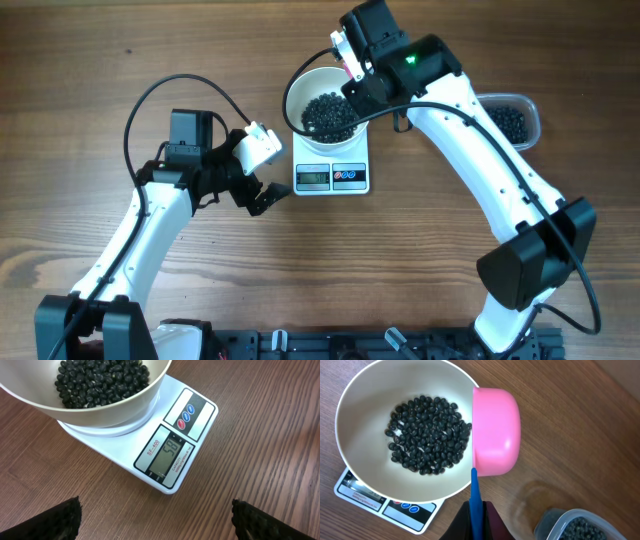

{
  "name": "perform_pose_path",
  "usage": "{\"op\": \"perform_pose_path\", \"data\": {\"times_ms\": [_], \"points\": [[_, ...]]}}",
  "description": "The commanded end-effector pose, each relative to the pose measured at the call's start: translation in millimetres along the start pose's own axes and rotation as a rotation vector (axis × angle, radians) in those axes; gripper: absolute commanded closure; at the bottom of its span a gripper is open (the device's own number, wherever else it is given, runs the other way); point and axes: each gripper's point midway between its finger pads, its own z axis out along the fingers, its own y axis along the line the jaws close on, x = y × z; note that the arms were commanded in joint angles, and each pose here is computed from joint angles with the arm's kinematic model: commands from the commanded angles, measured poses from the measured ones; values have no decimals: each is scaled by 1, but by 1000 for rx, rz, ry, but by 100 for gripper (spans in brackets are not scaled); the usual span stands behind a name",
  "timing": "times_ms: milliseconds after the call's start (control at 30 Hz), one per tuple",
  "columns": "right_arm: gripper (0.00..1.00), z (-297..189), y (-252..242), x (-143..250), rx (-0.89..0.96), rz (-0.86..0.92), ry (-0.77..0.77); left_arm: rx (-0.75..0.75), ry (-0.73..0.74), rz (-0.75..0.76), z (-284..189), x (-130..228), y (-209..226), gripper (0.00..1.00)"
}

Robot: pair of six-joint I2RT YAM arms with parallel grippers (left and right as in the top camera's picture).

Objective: Scoop item into bowl and weigh 150g on scale
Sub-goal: 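Move the full scoop over the white bowl and tip beans in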

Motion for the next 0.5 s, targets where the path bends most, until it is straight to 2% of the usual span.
{"op": "perform_pose_path", "data": {"times_ms": [0,167,467], "points": [[96,0,13,-13,-61,-30,-41,27,-6,-11,4,2,-5,0],[96,-2,25,-21,-131,-54,-78,27,-5,-12,4,3,-5,0],[96,0,12,-23,-60,-54,-82,27,-5,-12,4,3,-5,0]]}}
